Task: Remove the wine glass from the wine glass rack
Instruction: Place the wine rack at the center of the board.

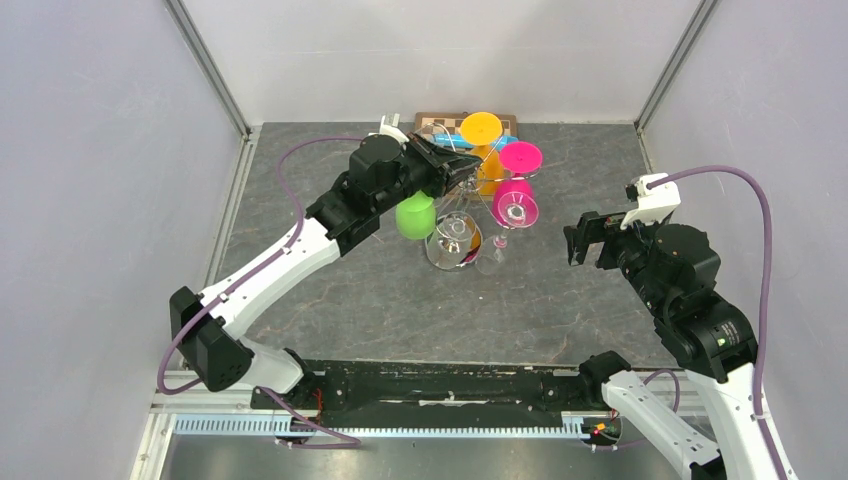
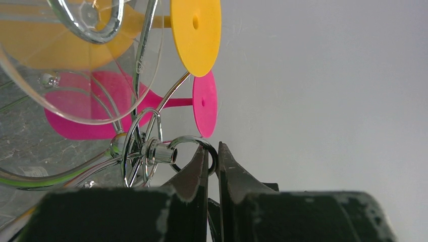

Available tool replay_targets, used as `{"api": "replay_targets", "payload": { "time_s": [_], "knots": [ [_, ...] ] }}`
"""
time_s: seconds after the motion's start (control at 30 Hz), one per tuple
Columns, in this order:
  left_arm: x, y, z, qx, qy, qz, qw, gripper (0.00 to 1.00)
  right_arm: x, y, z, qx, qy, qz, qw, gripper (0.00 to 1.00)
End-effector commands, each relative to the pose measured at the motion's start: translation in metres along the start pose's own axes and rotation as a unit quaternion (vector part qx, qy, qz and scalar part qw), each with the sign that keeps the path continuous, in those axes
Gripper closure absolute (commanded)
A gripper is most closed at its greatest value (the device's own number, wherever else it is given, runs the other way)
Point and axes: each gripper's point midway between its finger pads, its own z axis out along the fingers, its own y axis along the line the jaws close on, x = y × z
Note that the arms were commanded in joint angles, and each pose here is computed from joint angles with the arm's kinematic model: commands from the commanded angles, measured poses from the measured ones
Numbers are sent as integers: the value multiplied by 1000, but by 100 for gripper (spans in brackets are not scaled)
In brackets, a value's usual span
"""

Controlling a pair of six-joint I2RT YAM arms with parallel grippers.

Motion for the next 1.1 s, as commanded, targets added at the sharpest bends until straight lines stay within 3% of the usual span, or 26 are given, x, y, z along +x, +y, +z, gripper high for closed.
{"api": "replay_targets", "payload": {
  "time_s": [0.0, 0.3, 0.53, 1.07],
  "knots": [
    [-19, -139, -49, 242, -38, 10, 969, 98, -18, -3, -6, 6, -26, -2, 1000, 2],
    [-31, -130, -50, 228, -51, 12, 972, 88, -19, -2, -4, 4, -25, -2, 1000, 2],
    [-39, -125, -50, 222, -55, 13, 973, 74, -17, -1, -2, 3, -22, -2, 1000, 2],
    [-49, -105, -43, 183, -48, 12, 982, 62, -12, 0, 1, 0, -19, -2, 1000, 2]
  ]
}}
